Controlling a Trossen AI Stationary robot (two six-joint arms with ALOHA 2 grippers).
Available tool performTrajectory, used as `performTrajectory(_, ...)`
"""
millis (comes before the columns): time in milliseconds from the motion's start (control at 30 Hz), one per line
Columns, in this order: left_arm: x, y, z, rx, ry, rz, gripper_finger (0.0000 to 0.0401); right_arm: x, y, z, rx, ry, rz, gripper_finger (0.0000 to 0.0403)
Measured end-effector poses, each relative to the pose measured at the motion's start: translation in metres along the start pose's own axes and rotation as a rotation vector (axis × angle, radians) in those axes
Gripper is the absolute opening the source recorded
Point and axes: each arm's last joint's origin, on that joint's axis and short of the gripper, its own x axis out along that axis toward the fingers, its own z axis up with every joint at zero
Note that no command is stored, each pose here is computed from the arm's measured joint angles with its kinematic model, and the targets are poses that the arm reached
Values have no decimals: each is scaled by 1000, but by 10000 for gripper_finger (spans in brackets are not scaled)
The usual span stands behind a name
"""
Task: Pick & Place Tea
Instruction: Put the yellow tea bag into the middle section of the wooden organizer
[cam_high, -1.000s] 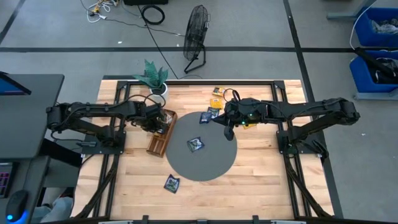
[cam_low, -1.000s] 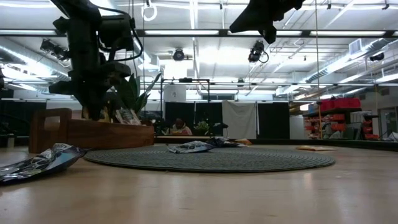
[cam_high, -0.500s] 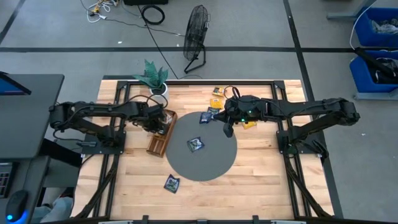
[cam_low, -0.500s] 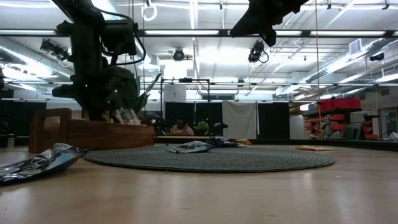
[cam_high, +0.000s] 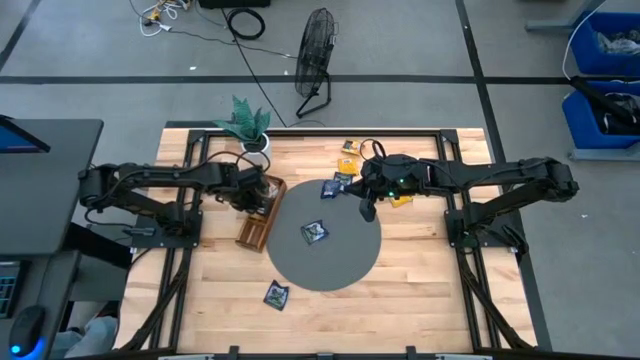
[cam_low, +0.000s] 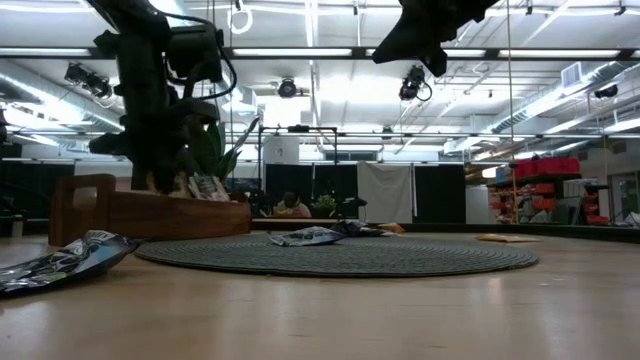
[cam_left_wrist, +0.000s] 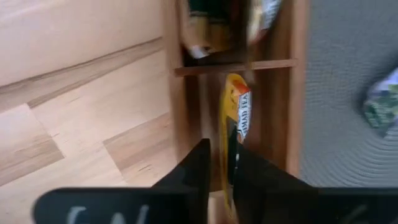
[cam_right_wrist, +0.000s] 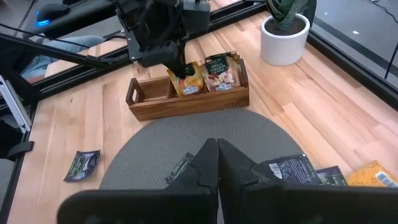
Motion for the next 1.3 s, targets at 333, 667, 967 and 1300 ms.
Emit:
performTrajectory(333, -20, -12, 8, 63, -19, -30, 133, 0, 0, -1, 9, 10, 5, 0)
performTrajectory(667, -21, -12, 8, 60, -12, -21, 138, 0, 0, -1, 9, 10, 4, 0)
performTrajectory(967, -61, -32, 18, 97, -144, -117, 138, -6, -32, -31, 201, 317, -310, 8)
performTrajectory(1300, -123, -64, 41, 251, -415, -287, 138, -19, -87, -63, 427, 620, -539, 137)
